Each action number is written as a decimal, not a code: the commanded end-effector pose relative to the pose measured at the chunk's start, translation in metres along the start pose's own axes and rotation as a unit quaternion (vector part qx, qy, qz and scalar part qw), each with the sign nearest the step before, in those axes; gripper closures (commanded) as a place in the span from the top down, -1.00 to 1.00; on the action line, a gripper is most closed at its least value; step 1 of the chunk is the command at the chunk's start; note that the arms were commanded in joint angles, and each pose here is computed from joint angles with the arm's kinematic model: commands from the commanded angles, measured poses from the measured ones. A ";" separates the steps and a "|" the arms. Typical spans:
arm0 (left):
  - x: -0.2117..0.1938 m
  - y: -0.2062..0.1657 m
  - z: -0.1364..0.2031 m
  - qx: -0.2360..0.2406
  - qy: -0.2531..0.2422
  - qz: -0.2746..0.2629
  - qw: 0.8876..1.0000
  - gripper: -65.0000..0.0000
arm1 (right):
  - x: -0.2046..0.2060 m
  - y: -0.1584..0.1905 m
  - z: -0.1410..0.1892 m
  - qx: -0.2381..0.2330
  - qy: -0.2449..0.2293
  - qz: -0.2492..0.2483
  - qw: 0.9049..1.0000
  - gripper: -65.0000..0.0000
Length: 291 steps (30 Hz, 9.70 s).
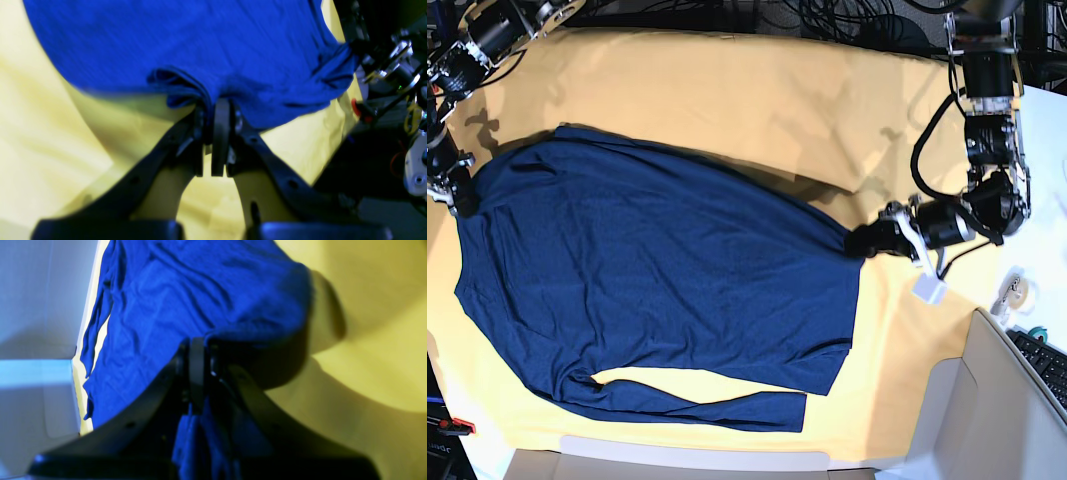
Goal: Fold the T-shirt properly
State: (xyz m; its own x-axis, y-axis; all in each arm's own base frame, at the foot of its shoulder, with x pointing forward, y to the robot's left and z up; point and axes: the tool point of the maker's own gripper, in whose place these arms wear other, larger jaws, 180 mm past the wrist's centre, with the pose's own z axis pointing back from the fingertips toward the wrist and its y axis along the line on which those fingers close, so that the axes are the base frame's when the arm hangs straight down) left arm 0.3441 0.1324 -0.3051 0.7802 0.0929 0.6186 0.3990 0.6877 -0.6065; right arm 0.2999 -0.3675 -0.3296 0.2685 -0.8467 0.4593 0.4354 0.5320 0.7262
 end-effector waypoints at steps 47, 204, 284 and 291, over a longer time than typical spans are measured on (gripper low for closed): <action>-0.012 0.062 0.019 0.054 -0.055 0.082 0.994 -0.41 | 0.022 -0.025 -0.027 -0.041 -0.036 -0.001 0.999 0.30; -0.200 0.039 0.103 0.139 0.103 0.161 0.972 -1.00 | -0.072 -0.113 0.130 -0.152 0.028 -0.098 0.983 -1.00; -0.181 0.052 0.151 0.206 0.042 0.146 0.967 -0.33 | -0.090 -0.145 0.215 -0.177 0.076 -0.084 0.978 -0.23; -0.150 0.051 0.173 0.235 0.001 0.107 0.966 -0.33 | -0.064 -0.121 0.220 -0.165 0.044 -0.034 0.985 -0.23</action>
State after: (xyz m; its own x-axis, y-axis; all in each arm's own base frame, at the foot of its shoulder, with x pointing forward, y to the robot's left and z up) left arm 0.1567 0.2769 -0.3533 0.8376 0.2844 0.4664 -0.0645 0.8993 -0.4326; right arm 0.0341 -0.3707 -0.3480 0.2870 -0.9037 0.3178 0.7316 0.4209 0.5362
